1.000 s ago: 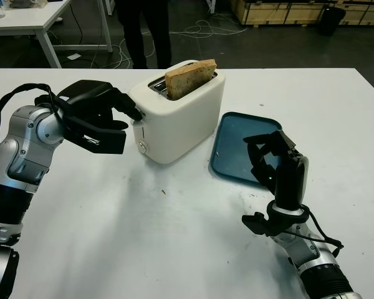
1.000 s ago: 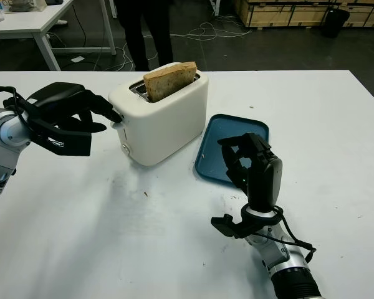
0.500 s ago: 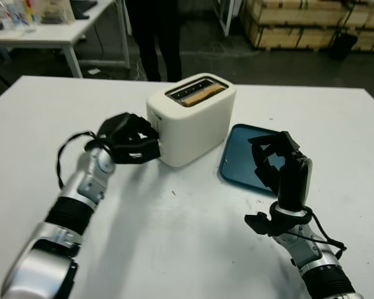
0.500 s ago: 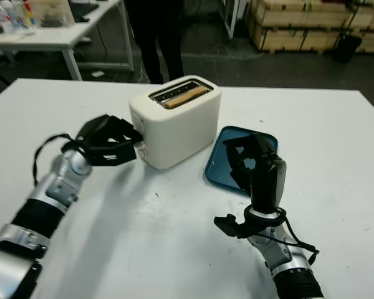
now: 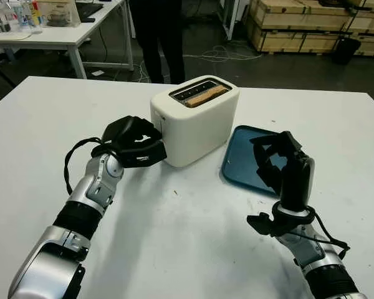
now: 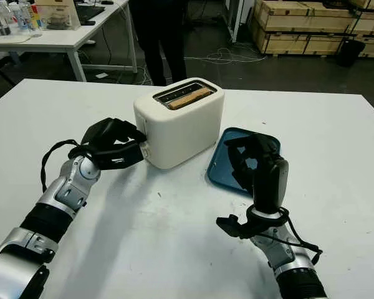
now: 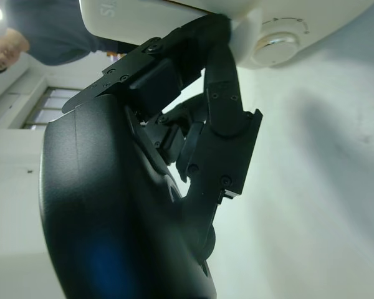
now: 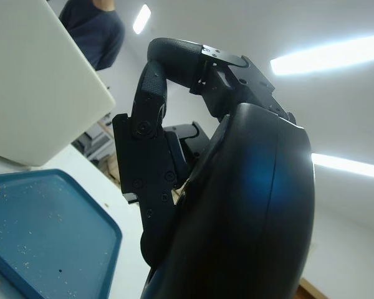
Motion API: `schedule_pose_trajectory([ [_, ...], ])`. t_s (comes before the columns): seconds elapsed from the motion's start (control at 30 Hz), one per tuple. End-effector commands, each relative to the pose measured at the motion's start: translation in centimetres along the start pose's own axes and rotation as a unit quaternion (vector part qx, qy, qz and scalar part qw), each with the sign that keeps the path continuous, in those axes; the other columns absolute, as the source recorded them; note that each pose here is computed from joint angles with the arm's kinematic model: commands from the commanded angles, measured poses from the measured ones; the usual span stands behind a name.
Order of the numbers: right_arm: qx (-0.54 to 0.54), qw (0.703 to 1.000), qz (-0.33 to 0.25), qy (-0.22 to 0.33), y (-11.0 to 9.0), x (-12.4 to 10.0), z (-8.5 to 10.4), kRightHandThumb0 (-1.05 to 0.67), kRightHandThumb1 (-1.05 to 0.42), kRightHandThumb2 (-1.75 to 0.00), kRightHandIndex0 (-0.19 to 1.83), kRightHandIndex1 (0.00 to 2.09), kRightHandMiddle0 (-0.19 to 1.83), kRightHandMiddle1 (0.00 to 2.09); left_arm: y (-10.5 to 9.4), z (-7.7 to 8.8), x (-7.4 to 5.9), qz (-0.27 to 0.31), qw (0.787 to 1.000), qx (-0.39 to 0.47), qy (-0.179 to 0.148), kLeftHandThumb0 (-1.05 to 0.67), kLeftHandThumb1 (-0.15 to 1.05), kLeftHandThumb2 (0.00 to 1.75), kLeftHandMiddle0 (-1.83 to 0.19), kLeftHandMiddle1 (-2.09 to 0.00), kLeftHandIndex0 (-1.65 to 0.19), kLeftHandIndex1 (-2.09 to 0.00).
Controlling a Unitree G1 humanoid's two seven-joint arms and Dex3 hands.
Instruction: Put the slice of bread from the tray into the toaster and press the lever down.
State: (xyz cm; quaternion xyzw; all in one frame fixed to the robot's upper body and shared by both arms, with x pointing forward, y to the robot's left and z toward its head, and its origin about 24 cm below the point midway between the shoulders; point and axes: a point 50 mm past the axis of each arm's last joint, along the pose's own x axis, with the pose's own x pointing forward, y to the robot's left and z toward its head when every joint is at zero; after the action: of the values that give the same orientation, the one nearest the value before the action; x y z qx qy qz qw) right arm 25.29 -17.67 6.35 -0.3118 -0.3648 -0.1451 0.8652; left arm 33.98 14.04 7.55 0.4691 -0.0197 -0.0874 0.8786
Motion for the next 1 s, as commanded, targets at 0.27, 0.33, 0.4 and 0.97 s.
schedule_pose_trajectory([
  [0.27,-0.001,1.0,0.001,-0.014,0.1,0.1,0.0,-0.28,-0.92,-0.38,0.73,1.75,0.48,1.69,-4.2,3.3,-5.2,-0.005,0.988,-0.119,-0.096,-0.18,0.82,0.76,-0.68,-1.36,-0.76,-0.01],
  [0.33,0.002,1.0,0.001,-0.015,0.2,0.1,0.0,-0.29,-0.92,-0.38,0.73,1.75,0.48,1.69,-3.4,3.4,-5.5,0.065,0.981,-0.156,-0.098,-0.18,0.79,0.78,-0.77,-1.65,-0.74,-0.01],
  [0.4,0.003,1.0,0.002,-0.015,0.2,0.1,0.0,-0.29,-0.92,-0.38,0.73,1.75,0.48,1.7,-2.5,3.5,-5.8,0.123,0.971,-0.18,-0.098,-0.2,0.84,0.79,-0.83,-1.72,-0.71,0.0],
  [0.97,0.1,0.993,-0.005,0.065,0.4,0.8,0.2,-0.31,-0.92,-0.4,0.72,1.75,0.57,1.5,1.3,4.6,-7.9,0.273,0.906,-0.278,-0.166,-0.4,0.92,0.74,-0.73,-1.75,-0.86,-0.09],
])
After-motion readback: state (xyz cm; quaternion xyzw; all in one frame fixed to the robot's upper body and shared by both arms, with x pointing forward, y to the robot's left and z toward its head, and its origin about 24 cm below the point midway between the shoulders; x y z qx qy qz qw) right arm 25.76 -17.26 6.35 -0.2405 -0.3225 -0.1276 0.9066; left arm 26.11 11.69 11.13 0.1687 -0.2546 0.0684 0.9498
